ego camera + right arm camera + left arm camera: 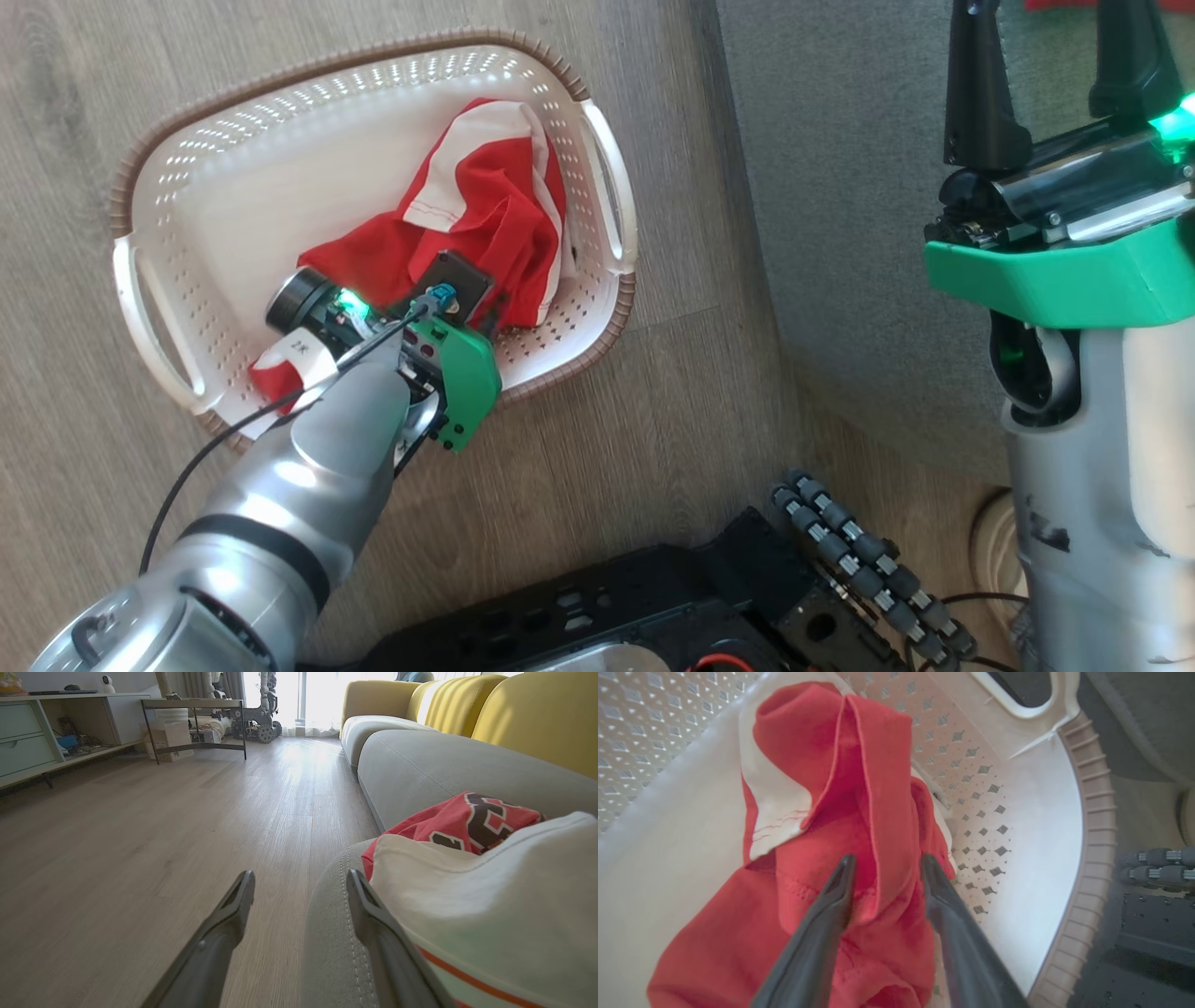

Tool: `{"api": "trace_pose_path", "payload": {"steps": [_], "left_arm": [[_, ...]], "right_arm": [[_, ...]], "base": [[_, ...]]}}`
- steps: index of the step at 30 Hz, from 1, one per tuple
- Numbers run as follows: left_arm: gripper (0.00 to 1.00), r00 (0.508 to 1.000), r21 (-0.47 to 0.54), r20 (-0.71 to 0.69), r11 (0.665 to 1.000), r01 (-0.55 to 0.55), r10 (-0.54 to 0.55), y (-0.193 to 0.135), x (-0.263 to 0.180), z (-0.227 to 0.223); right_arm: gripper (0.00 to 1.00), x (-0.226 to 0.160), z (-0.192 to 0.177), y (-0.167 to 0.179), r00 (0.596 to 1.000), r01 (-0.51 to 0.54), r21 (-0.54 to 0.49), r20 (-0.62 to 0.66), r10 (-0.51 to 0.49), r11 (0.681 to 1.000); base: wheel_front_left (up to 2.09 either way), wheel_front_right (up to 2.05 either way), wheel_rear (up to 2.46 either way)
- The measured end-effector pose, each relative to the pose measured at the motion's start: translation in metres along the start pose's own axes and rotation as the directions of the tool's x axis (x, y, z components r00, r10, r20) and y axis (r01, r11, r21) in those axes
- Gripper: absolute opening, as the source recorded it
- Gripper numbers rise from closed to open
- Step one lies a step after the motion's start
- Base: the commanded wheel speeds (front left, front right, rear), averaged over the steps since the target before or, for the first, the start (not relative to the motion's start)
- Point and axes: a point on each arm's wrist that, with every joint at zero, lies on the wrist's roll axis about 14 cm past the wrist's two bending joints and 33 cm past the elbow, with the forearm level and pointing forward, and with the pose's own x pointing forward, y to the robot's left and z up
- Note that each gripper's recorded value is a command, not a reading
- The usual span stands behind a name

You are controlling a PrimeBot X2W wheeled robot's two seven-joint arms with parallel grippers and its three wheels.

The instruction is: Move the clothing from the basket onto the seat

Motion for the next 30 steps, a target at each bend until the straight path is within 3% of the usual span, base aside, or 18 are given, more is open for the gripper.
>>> {"api": "trace_pose_path", "payload": {"steps": [1, 2, 9, 19, 30], "left_arm": [[0.07, 1.0, 0.004, -0.002, 1.0, 0.004, -0.004, -0.001, 0.001, -0.001], [0.0, 1.0, 0.008, -0.004, 1.0, 0.006, -0.006, -0.002, 0.001, -0.001], [0.0, 1.0, -0.004, 0.014, 1.0, -0.008, 0.008, 0.001, -0.005, 0.005], [0.0, 0.976, -0.082, 0.207, 0.995, -0.051, 0.067, 0.004, -0.047, 0.055], [0.0, 0.873, -0.147, 0.441, 0.977, -0.157, 0.207, 0.008, -0.137, 0.131]], "right_arm": [[1.0, 0.0, 0.0, 0.0, 1.0, 0.0, -0.001, 0.001, 0.0, 1.0], [1.0, 0.0, 0.0, 0.0, 1.0, -0.001, -0.001, 0.0, 0.001, 1.0], [1.0, 0.002, 0.007, 0.004, 1.0, -0.011, 0.005, 0.02, 0.01, 1.0], [1.0, -0.003, 0.028, 0.013, 0.999, -0.023, 0.026, 0.039, 0.022, 0.999], [1.0, -0.042, 0.052, 0.019, 1.0, -0.015, 0.035, 0.017, 0.014, 0.999]], "base": [[0.0, 0.0, 0.0], [0.0, 0.0, 0.0], [0.0, 0.0, 0.0], [0.0, 0.0, 0.0], [0.0, 0.0, 0.0]]}}
